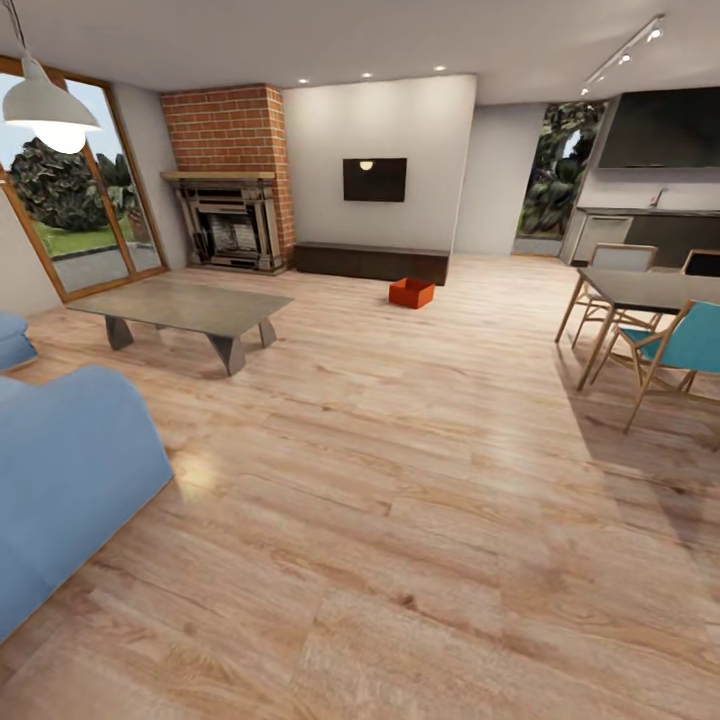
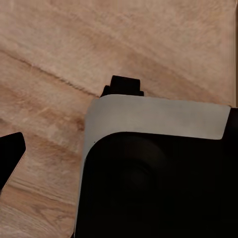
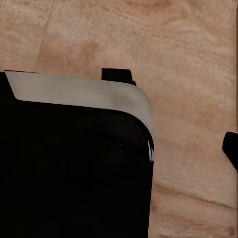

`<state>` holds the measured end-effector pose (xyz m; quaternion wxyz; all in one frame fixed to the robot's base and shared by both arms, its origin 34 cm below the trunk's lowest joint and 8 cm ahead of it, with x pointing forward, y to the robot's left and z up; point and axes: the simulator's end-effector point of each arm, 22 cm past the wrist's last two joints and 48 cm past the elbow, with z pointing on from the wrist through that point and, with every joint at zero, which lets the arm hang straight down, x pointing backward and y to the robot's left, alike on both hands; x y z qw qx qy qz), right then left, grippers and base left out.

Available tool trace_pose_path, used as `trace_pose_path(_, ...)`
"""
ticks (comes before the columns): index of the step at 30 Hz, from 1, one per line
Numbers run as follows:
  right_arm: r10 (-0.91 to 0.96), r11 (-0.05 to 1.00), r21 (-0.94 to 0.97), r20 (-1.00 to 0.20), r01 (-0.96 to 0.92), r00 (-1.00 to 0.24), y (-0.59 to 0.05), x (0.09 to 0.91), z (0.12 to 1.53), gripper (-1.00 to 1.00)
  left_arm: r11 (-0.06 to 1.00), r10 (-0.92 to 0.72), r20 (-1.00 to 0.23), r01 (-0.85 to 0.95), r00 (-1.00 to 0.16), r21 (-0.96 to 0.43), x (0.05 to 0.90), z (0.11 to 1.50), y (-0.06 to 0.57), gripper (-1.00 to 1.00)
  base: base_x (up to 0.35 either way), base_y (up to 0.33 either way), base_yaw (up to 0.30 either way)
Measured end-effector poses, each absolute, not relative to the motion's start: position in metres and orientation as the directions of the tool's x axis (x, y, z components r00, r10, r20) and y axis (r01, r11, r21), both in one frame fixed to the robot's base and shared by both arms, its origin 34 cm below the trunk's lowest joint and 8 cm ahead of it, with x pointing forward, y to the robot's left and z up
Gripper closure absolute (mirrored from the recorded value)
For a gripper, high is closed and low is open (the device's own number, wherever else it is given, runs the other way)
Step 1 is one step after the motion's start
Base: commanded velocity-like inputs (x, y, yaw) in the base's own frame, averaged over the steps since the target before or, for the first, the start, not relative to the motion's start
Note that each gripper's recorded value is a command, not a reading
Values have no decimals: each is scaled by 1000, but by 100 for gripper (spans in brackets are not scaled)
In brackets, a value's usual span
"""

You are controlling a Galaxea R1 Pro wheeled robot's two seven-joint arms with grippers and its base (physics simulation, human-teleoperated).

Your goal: Move the two storage containers from the living room to the garage. In the garage, place one container on the floor and stack the other container on top of it (either order is fine).

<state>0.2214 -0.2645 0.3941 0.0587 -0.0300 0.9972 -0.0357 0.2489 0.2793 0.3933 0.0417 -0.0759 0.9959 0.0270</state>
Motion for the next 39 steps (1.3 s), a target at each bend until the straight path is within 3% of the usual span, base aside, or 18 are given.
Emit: trace_pose_path(39, -64, 996, -75, -115, -56, -991, -264, 221, 394, -100, 986, -152, -86, -156, -985, 50, 248, 393, 281, -100, 322, 0, 0)
